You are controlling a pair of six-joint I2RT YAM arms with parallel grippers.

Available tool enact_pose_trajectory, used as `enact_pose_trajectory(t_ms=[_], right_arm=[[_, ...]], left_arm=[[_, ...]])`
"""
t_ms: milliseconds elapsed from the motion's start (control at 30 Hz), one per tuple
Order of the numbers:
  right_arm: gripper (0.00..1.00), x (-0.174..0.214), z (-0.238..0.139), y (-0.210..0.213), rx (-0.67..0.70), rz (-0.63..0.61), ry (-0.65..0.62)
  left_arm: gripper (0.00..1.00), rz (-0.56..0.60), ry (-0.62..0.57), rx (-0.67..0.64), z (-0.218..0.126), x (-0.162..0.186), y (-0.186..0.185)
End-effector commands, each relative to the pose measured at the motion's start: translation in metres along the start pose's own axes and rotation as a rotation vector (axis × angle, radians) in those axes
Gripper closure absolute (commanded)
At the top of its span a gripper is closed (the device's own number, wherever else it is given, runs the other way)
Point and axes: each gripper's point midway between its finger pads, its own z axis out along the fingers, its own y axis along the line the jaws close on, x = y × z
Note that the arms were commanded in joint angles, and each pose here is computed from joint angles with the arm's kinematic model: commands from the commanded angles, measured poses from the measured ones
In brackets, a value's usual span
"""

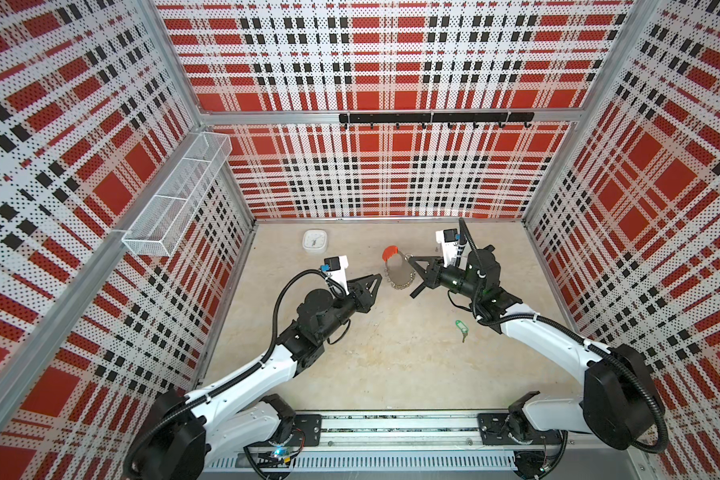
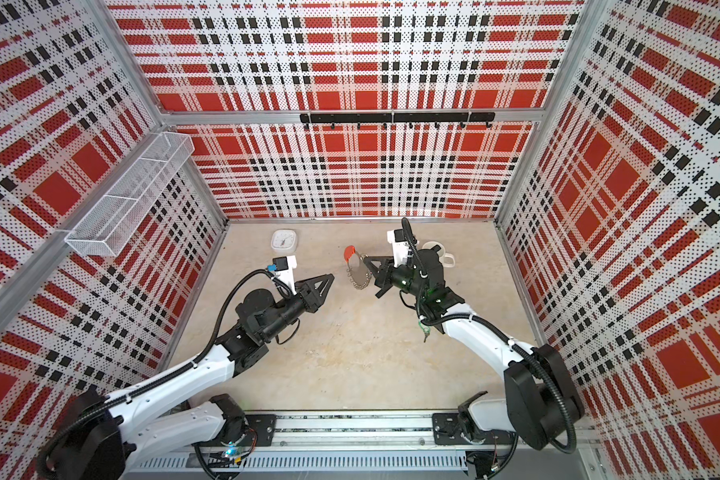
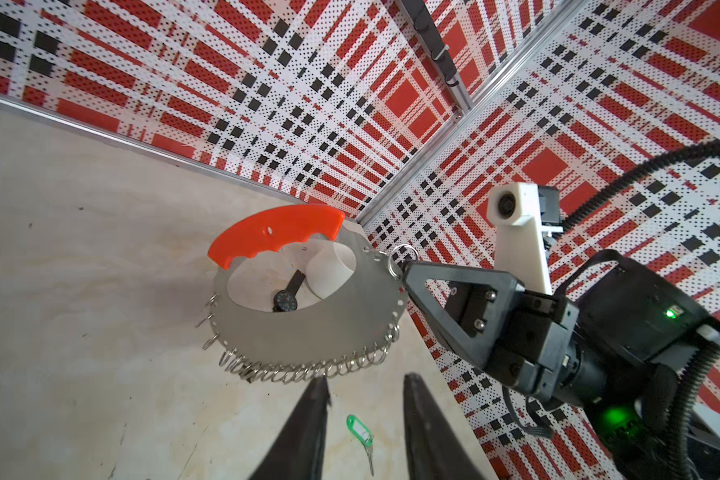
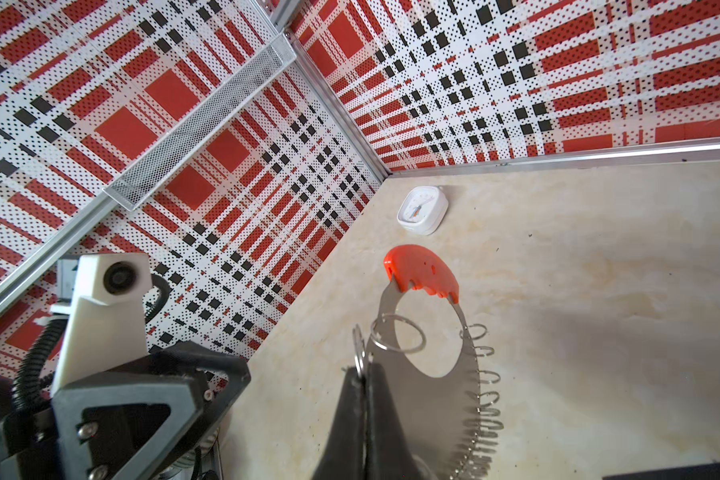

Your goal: Put the keys on the keyring

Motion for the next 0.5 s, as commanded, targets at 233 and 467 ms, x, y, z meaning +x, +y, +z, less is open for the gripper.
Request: enact_pose_trajectory(t_ms=[233,467], right_arm=[[1.0,-0.008,0.008,0.005,-0.143,0.022,-0.026],[1.0,-0.011,0.019,0.003,-0.208,0.046,0.003]], left_arm=[[0.7,0.103,0.041,0.287,0.022,-0.041,-0.045],[0.76,0.081,0.089,0.317,0.042,-0.05,-0.039]])
